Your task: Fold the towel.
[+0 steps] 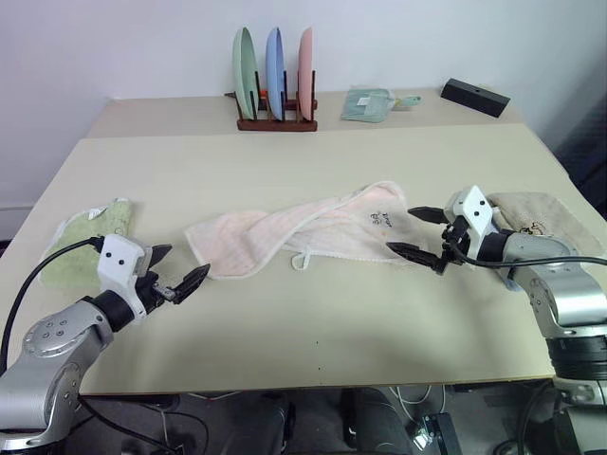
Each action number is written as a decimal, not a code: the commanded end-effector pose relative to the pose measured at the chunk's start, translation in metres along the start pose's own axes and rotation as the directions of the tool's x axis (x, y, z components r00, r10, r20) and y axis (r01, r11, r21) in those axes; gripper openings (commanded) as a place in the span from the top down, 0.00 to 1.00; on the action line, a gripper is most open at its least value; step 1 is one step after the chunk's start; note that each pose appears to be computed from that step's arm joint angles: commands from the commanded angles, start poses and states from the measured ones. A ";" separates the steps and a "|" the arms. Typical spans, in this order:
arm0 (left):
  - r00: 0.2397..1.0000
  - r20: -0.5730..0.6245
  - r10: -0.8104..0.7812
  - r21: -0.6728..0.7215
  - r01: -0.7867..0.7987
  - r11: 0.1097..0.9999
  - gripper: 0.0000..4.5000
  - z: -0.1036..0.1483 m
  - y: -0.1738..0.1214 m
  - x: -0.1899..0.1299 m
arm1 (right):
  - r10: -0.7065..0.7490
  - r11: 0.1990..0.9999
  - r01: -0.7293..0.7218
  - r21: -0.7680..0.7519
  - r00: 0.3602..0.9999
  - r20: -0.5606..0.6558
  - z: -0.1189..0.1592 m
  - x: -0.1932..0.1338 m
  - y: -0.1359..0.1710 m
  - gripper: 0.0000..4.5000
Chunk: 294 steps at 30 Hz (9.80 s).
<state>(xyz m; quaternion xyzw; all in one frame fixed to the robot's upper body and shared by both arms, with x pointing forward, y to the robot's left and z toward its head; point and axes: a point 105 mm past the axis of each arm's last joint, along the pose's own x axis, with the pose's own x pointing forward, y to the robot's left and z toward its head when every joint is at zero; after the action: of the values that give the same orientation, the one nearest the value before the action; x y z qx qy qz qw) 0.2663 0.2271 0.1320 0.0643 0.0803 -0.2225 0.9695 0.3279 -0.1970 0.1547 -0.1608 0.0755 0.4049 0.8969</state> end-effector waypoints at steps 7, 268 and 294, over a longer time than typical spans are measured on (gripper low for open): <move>0.999 0.051 -0.001 0.016 0.001 1.000 0.01 0.005 -0.014 0.003 | 0.004 0.997 -0.002 -0.077 1.000 0.031 0.020 0.007 -0.006 0.00; 0.859 0.076 -0.506 0.144 0.493 0.858 0.00 0.022 -0.085 0.048 | -0.269 0.830 0.264 0.490 0.961 -0.063 0.040 -0.011 0.010 0.99; 0.915 0.077 -0.396 0.057 0.393 0.918 0.00 0.011 -0.085 0.028 | 0.224 0.974 -0.224 0.005 0.975 0.005 0.053 0.047 0.095 0.01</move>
<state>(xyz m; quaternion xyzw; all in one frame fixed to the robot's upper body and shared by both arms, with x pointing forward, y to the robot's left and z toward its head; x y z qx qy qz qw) 0.2583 0.1368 0.1172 0.0585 0.0670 -0.4213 0.9026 0.2977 -0.0867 0.1533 -0.1443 0.1276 0.4823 0.8546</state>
